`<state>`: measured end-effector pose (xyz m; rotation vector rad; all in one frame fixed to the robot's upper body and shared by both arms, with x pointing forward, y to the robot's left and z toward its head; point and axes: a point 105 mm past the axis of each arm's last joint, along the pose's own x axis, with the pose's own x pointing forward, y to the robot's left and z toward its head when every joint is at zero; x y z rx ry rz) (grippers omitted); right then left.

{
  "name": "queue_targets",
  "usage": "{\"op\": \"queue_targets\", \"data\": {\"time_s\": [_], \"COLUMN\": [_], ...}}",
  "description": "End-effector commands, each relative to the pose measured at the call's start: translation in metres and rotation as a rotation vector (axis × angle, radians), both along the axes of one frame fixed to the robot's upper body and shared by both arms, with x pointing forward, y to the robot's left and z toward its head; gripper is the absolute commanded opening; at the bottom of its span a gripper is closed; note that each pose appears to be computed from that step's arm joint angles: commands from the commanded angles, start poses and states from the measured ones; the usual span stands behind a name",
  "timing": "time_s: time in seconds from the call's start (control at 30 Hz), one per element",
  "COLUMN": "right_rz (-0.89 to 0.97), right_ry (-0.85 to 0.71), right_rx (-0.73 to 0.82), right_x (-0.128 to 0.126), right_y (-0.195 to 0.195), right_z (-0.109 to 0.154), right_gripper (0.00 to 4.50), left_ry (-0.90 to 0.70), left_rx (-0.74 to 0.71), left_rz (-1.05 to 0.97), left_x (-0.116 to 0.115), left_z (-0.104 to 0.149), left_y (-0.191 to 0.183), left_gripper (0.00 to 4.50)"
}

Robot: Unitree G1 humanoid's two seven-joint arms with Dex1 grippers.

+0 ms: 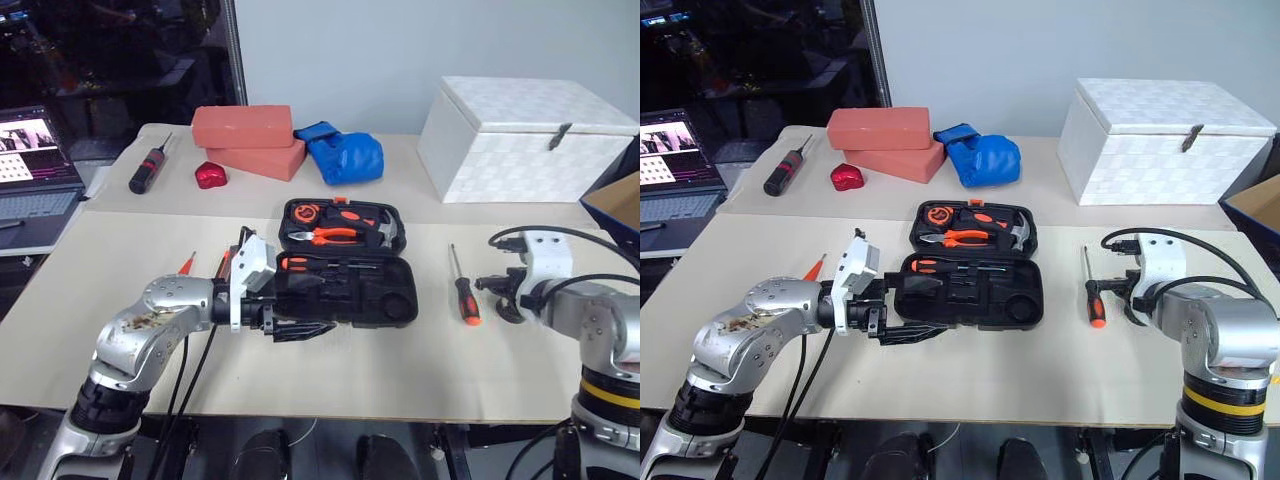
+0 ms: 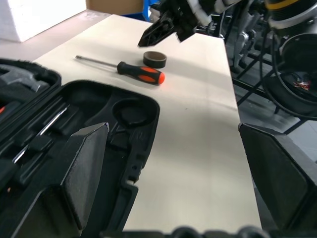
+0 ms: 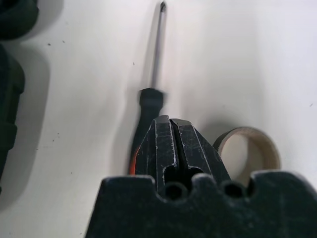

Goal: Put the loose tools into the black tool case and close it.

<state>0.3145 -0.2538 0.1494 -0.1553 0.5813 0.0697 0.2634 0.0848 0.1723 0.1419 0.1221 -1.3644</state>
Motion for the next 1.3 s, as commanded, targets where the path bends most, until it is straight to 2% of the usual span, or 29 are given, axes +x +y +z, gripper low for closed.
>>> {"op": "queue_targets", "data": {"time_s": [0.03, 0.27, 0.3, 0.33, 0.4, 0.5, 0.73, 0.8, 0.83, 0.87, 0.97, 1.03, 1.1, 1.23, 1.3], "right_rz": [0.030, 0.004, -0.008, -0.016, -0.012, -0.008, -0.029, -0.006, 0.031, 0.057, 0.243, 0.386, 0.614, 0.951, 1.057], "right_ry": [-0.038, 0.053, 0.082, 0.101, 0.135, 0.139, 0.048, -0.014, -0.064, -0.097, -0.243, -0.294, -0.299, -0.272, -0.253], "right_rx": [0.019, 0.020, 0.017, 0.013, -0.010, -0.019, -0.064, -0.098, -0.106, -0.108, -0.084, -0.091, -0.165, -0.391, -0.457], "right_x": [0.008, 0.017, 0.020, 0.022, 0.026, 0.032, 0.026, 0.025, 0.028, 0.030, 0.041, 0.043, 0.039, 0.040, 0.042], "right_y": [0.006, 0.002, 0.001, 0.001, 0.001, 0.001, -0.020, -0.022, -0.017, -0.013, 0.019, 0.042, 0.073, 0.103, 0.109], "right_z": [0.006, -0.018, -0.024, -0.029, -0.035, -0.040, -0.017, -0.004, 0.007, 0.014, 0.047, 0.057, 0.056, 0.036, 0.027], "right_gripper": [0.82, 3.29, 3.42, 4.09, 4.49, 3.92, 1.54, 0.79, 0.62, 0.62, 0.62, 0.62, 0.62, 0.62, 0.62], "left_ry": [-0.048, -0.057, -0.071, -0.080, -0.086, -0.092, -0.135, -0.176, -0.232, -0.272, -0.195, -0.141, -0.110, -0.051, -0.048], "left_rx": [-0.012, -0.021, -0.026, -0.031, -0.034, -0.037, -0.036, -0.024, -0.035, -0.043, -0.065, -0.091, -0.125, -0.099, -0.078], "left_rz": [-0.007, -0.016, -0.012, -0.008, -0.006, 0.007, 0.126, 0.215, 0.260, 0.287, 0.262, 0.213, 0.162, 0.132, 0.128], "left_x": [-0.003, -0.010, -0.010, -0.009, -0.009, -0.009, 0.002, 0.011, 0.016, 0.018, 0.014, 0.006, -0.005, -0.015, -0.017], "left_z": [0.013, 0.018, 0.021, 0.022, 0.024, 0.023, 0.021, 0.019, 0.021, 0.022, 0.022, 0.026, 0.030, 0.024, 0.022], "left_y": [0.001, 0.000, -0.001, -0.001, -0.002, -0.002, 0.009, 0.017, 0.021, 0.024, 0.035, 0.041, 0.049, 0.061, 0.064], "left_gripper": [4.50, 4.50, 4.50, 4.50, 4.50, 4.50, 4.50, 4.50, 4.50, 4.50, 4.50, 4.50, 4.50, 4.50, 4.50]}}
